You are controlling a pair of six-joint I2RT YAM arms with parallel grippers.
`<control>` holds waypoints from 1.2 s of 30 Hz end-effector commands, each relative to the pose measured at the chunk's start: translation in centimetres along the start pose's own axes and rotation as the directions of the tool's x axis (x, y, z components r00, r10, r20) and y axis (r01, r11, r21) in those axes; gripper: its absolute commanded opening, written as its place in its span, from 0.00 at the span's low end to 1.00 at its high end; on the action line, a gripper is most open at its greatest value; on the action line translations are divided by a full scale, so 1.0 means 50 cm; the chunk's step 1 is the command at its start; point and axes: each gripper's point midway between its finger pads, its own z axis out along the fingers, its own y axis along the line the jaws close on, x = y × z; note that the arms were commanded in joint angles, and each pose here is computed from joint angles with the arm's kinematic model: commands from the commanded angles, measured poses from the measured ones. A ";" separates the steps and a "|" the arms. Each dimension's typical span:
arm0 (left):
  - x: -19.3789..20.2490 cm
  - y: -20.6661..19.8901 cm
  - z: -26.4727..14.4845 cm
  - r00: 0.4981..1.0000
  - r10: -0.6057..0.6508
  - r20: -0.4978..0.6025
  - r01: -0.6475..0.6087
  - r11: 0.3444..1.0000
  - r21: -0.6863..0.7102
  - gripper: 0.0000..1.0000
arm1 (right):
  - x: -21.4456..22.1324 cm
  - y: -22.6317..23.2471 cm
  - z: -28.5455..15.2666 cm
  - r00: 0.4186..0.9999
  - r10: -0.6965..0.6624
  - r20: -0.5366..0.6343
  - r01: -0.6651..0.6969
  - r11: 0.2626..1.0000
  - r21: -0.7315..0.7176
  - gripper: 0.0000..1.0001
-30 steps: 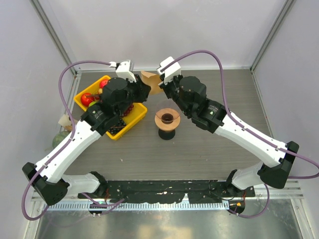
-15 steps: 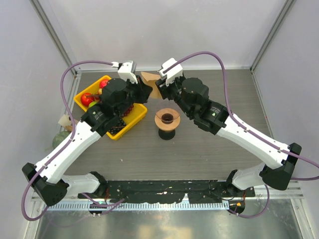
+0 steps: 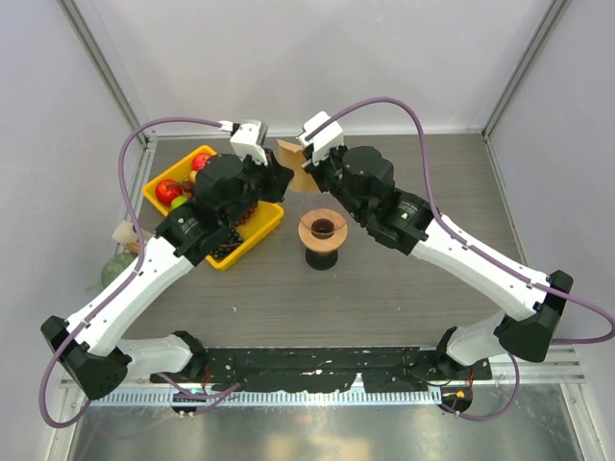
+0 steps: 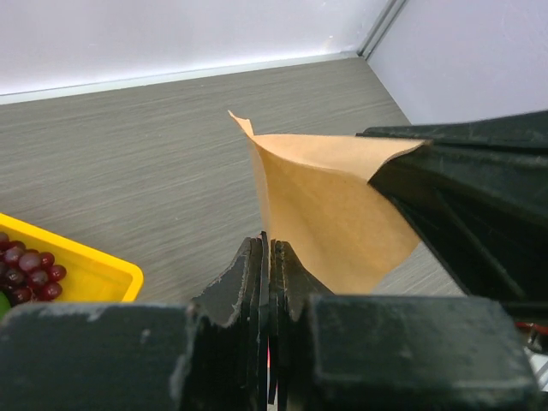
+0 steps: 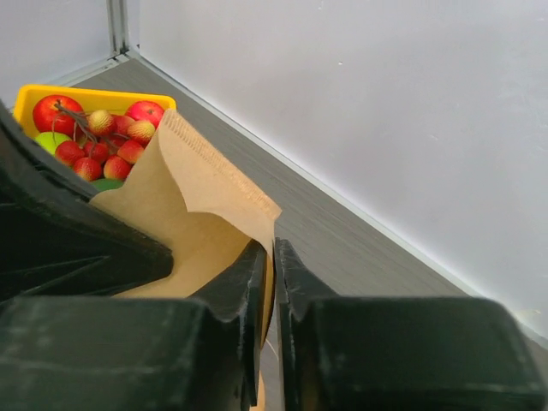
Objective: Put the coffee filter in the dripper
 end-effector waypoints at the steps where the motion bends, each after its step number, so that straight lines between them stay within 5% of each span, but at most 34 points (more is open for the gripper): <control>1: -0.029 -0.005 -0.023 0.998 0.000 0.069 -0.002 1.000 0.017 0.00 | -0.071 -0.046 -0.018 0.995 0.059 0.085 -0.064 0.996 0.064 0.09; 19: 0.003 0.010 -0.022 0.998 0.043 0.055 -0.044 0.999 0.007 0.00 | -0.071 -0.063 -0.028 0.988 0.108 0.109 -0.115 0.991 0.062 0.05; 25: -0.051 -0.016 -0.030 0.984 0.117 0.134 -0.126 0.990 0.062 0.61 | -0.053 -0.015 -0.030 0.993 0.084 0.081 -0.079 0.995 -0.064 0.05; 36: -0.074 0.000 -0.049 0.966 0.232 0.115 -0.236 0.972 0.020 0.75 | -0.021 0.007 -0.040 0.999 -0.015 0.041 0.020 0.992 -0.128 0.05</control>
